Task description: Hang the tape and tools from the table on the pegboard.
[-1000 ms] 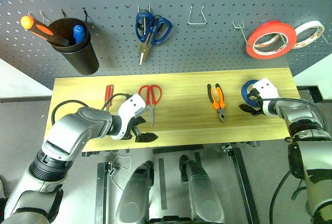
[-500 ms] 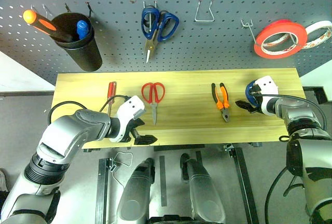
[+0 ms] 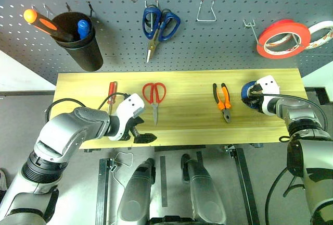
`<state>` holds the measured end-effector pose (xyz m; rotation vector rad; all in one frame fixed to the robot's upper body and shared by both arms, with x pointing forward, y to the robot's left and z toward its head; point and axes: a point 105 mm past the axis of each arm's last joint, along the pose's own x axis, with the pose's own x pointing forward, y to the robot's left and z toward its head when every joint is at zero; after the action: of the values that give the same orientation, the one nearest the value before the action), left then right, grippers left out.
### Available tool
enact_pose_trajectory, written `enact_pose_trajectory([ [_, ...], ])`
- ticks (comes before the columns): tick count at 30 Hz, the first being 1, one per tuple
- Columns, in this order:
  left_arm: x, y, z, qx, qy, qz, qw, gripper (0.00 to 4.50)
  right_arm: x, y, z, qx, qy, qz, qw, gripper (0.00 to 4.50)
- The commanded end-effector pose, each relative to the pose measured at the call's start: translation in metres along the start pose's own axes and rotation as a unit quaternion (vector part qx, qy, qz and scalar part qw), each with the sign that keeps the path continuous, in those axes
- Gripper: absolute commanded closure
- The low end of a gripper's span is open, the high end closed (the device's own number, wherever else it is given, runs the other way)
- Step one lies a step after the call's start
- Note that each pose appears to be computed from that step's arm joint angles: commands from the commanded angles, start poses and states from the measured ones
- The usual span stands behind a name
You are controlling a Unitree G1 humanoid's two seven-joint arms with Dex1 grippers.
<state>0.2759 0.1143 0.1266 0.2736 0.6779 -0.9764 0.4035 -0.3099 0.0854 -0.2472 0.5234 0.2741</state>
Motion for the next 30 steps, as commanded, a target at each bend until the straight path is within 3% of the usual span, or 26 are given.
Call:
enact_pose_trajectory([
  [1,-0.007,-0.002,0.007,0.011,-0.014,0.0,1.0,0.0,0.001,0.002,-0.026,0.012,0.038,-0.005,0.999,3.83],
  [7,-0.01,0.0,0.009,0.018,-0.012,-0.003,1.0,0.0,-0.005,0.0,-0.023,0.001,0.029,0.017,0.999,3.83],
  [17,-0.004,0.002,0.007,0.02,-0.016,-0.006,1.0,0.0,-0.051,-0.006,0.011,-0.049,-0.074,0.085,0.992,3.83],
  [30,0.011,0.005,0.017,0.079,-0.05,-0.025,0.995,0.0,-0.139,0.001,-0.018,0.04,-0.168,-0.031,0.985,3.83],
])
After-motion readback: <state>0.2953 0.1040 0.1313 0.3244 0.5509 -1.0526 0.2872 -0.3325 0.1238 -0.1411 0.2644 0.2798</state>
